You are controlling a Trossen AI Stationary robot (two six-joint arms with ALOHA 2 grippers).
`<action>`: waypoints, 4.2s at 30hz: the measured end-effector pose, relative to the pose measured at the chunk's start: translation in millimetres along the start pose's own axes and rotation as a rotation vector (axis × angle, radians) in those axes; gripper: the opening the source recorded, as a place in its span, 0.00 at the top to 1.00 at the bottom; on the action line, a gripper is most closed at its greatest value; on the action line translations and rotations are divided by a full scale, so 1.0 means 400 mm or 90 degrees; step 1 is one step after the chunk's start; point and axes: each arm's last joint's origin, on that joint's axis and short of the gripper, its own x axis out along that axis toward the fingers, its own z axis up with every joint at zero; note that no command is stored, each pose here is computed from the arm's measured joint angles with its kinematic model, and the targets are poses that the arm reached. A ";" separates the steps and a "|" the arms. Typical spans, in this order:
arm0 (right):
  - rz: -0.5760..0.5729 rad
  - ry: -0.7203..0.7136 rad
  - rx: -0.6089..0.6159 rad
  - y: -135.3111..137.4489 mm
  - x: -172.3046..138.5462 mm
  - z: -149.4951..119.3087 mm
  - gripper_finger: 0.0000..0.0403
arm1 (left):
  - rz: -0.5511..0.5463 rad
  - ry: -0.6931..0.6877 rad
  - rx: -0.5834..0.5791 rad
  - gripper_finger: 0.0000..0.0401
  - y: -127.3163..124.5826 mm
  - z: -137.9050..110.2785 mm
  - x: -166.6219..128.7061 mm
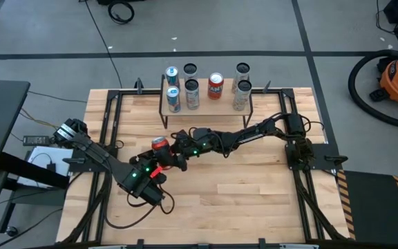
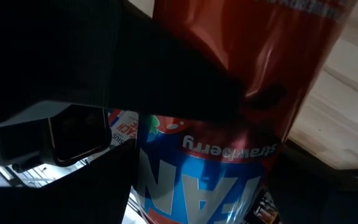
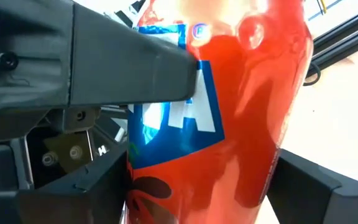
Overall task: Place canned beverage on shelf
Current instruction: Put the orange soda can on the shelf
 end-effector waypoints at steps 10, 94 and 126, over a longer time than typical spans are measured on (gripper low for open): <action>0.016 0.017 -0.036 0.005 0.001 -0.006 0.22 | 0.006 0.003 -0.027 0.21 0.000 -0.001 -0.002; -0.448 -0.082 -0.377 0.282 -0.238 0.150 0.22 | 0.060 -0.094 -0.631 0.06 0.004 -0.265 -0.081; -0.671 -0.155 -0.381 0.463 -0.511 0.153 0.22 | -0.003 -0.112 -0.729 0.06 -0.001 -0.262 -0.080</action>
